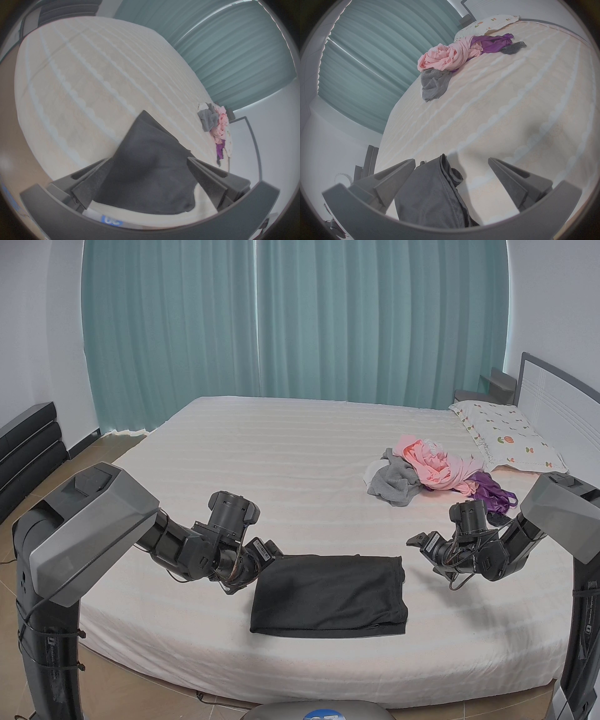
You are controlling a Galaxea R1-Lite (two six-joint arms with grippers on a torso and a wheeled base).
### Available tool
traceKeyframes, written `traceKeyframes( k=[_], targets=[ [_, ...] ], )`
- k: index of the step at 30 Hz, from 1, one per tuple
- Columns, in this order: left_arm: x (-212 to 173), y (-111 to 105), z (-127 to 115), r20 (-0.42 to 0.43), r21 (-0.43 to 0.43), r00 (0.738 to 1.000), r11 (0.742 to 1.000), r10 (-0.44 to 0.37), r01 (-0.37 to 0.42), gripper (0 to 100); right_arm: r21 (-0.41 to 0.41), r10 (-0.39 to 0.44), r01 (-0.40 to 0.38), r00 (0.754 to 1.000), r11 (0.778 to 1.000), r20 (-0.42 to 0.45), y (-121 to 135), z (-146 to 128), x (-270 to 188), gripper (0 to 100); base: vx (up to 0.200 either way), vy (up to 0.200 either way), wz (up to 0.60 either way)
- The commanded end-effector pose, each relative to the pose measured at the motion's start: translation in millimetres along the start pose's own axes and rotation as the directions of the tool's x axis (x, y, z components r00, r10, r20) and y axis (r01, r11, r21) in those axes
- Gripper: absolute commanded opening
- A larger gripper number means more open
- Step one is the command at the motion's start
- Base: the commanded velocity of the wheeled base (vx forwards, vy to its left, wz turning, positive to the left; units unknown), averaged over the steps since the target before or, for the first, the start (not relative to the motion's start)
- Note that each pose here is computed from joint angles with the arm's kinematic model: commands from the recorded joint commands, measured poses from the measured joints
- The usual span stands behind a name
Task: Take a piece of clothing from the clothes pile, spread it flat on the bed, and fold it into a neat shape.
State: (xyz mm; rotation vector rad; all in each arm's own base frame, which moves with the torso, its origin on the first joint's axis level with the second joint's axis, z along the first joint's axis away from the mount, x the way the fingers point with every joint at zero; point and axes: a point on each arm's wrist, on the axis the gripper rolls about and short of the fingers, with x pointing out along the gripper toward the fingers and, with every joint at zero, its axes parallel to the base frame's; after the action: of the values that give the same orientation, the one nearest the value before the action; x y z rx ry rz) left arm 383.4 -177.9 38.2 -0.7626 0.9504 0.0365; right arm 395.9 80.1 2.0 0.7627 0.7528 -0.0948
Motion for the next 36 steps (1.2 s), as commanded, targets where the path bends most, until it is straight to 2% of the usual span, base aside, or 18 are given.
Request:
traceKeyframes(
  k=[1, 6, 11, 21, 29, 30, 36],
  targets=[
    [18, 20, 0, 0.001, 0.06, 0.998, 0.996, 0.066, -0.065, 100, 0.0, 0.006, -0.006, 1.0, 1.0, -0.023, -1, -4, 3, 100, 0.0, 0.0, 0.0],
    [35, 31, -10, -0.005, 0.194, 0.998, 0.979, 0.069, -0.067, 100, -0.003, 0.005, -0.005, 0.999, 1.0, -0.041, -3, -8, 4, 100, 0.0, 0.0, 0.0],
    [45, 41, -19, -0.006, 0.316, 0.998, 0.947, 0.058, -0.053, 100, -0.002, 0.012, -0.012, 0.998, 1.0, -0.058, -5, -10, 5, 100, 0.0, 0.0, 0.0],
    [67, 37, -20, 0.036, 0.331, 0.999, 0.944, -0.021, 0.008, 100, -0.013, 0.031, -0.031, 0.998, 0.999, -0.053, -3, -13, 5, 100, 0.0, 0.0, 0.0],
    [75, 34, -19, 0.04, 0.324, 0.999, 0.946, -0.031, 0.017, 100, -0.015, 0.029, -0.03, 0.998, 0.999, -0.054, -4, -14, 5, 100, 0.0, 0.0, 0.0],
    [74, 34, -19, 0.041, 0.323, 0.999, 0.946, -0.036, 0.021, 0, -0.014, 0.029, -0.03, 0.998, 0.999, -0.06, -5, -14, 6, 100, 0.0, 0.0, 0.0],
    [70, 31, -17, 0.033, 0.283, 0.998, 0.958, -0.05, 0.039, 0, -0.014, 0.029, -0.03, 0.998, 0.999, -0.062, -5, -15, 7, 100, 0.0, 0.0, 0.0]
  ],
)
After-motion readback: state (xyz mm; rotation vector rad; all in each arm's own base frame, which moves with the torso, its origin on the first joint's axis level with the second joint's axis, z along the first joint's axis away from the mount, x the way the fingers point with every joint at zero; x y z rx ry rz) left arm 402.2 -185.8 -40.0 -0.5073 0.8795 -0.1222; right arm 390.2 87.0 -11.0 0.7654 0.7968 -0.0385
